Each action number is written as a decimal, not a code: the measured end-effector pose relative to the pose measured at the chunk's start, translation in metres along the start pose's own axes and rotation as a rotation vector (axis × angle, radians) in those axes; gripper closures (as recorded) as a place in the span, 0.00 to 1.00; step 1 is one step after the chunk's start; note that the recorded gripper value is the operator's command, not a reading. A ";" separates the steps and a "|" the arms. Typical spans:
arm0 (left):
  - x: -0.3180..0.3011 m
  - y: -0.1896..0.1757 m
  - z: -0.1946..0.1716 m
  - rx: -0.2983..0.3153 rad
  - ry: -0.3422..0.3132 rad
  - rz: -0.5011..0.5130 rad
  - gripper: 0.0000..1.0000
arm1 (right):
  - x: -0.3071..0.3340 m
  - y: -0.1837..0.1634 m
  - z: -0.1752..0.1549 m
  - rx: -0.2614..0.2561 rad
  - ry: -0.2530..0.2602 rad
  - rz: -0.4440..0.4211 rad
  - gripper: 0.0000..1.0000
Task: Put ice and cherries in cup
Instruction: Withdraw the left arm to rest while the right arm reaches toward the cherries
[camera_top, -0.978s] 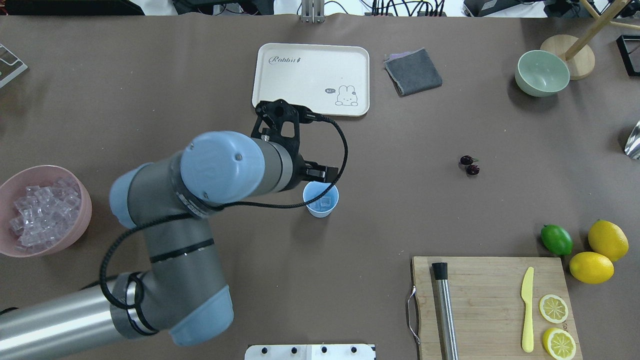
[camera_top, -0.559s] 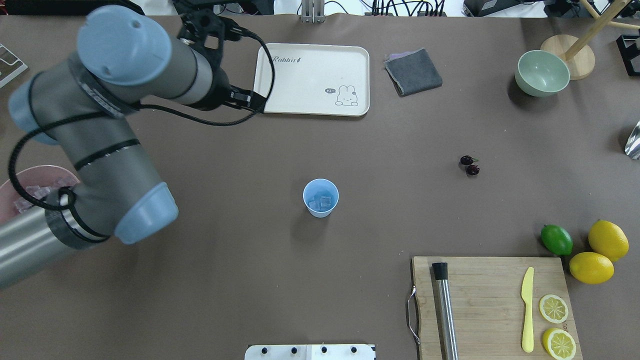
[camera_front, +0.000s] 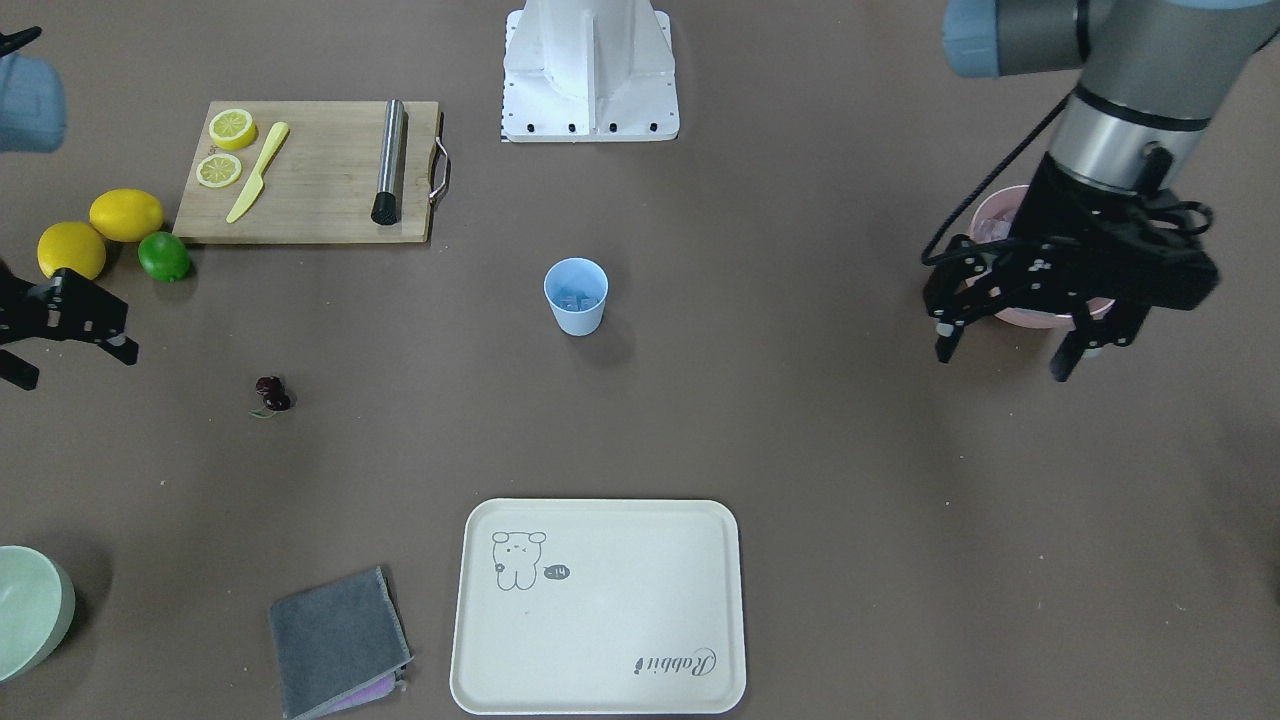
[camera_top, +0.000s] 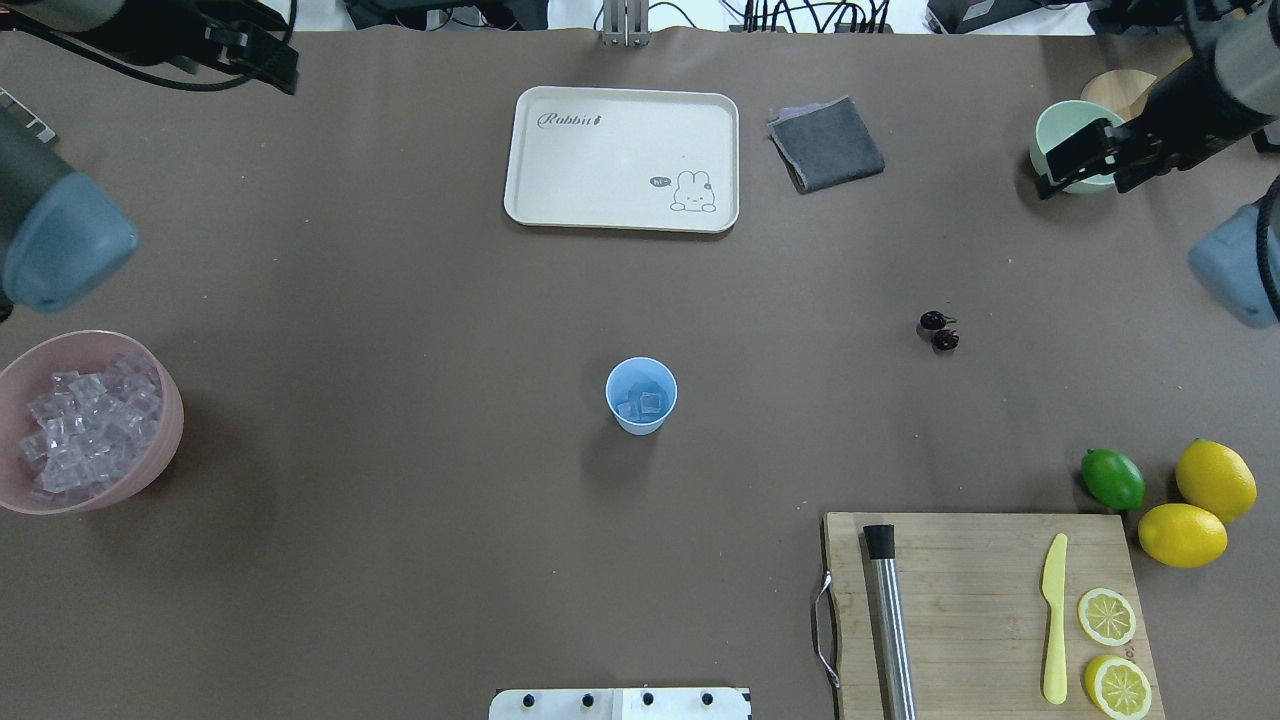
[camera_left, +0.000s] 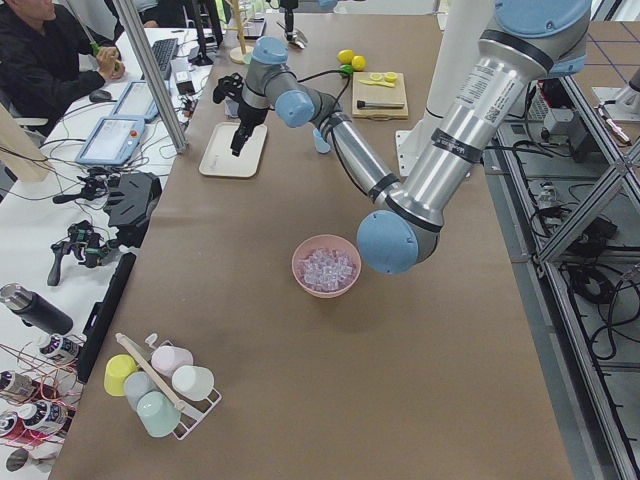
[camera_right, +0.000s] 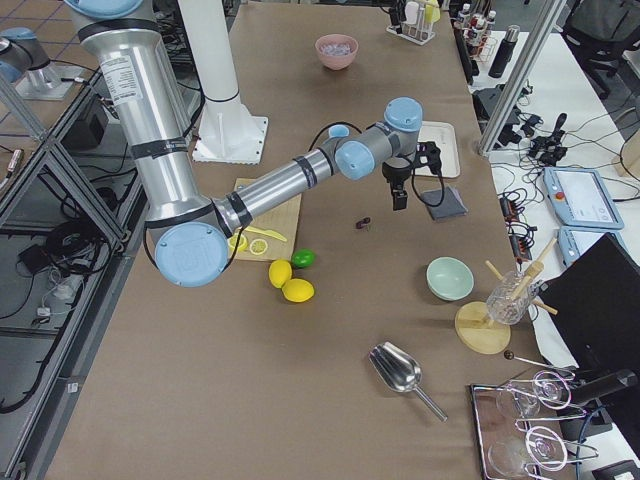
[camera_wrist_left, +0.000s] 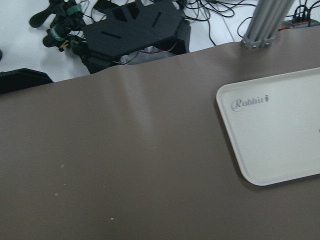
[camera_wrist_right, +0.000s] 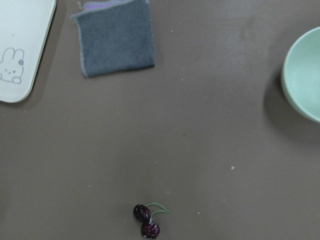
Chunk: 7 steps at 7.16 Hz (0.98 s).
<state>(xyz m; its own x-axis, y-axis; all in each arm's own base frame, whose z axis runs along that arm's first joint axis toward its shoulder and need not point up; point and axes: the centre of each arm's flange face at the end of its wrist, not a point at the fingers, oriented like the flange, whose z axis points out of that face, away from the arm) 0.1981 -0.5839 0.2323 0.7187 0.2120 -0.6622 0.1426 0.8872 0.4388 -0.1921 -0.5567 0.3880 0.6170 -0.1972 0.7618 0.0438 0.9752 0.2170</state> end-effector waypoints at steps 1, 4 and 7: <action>-0.021 -0.006 -0.013 0.000 -0.018 -0.010 0.02 | -0.021 0.009 0.030 -0.026 0.017 -0.035 0.00; -0.042 -0.014 -0.026 -0.007 -0.040 -0.027 0.02 | -0.047 0.029 0.097 -0.091 0.052 -0.097 0.00; -0.040 -0.016 -0.028 -0.005 -0.038 -0.020 0.02 | -0.026 0.030 0.142 -0.092 0.042 -0.113 0.08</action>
<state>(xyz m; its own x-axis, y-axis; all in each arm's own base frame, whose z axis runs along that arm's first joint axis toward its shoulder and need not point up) 0.1476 -0.5953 0.2346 0.7414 0.1785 -0.6469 0.1535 0.8933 0.4224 -0.3183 -0.5366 0.4612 0.6361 -0.3036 0.7094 0.1857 0.9526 0.2412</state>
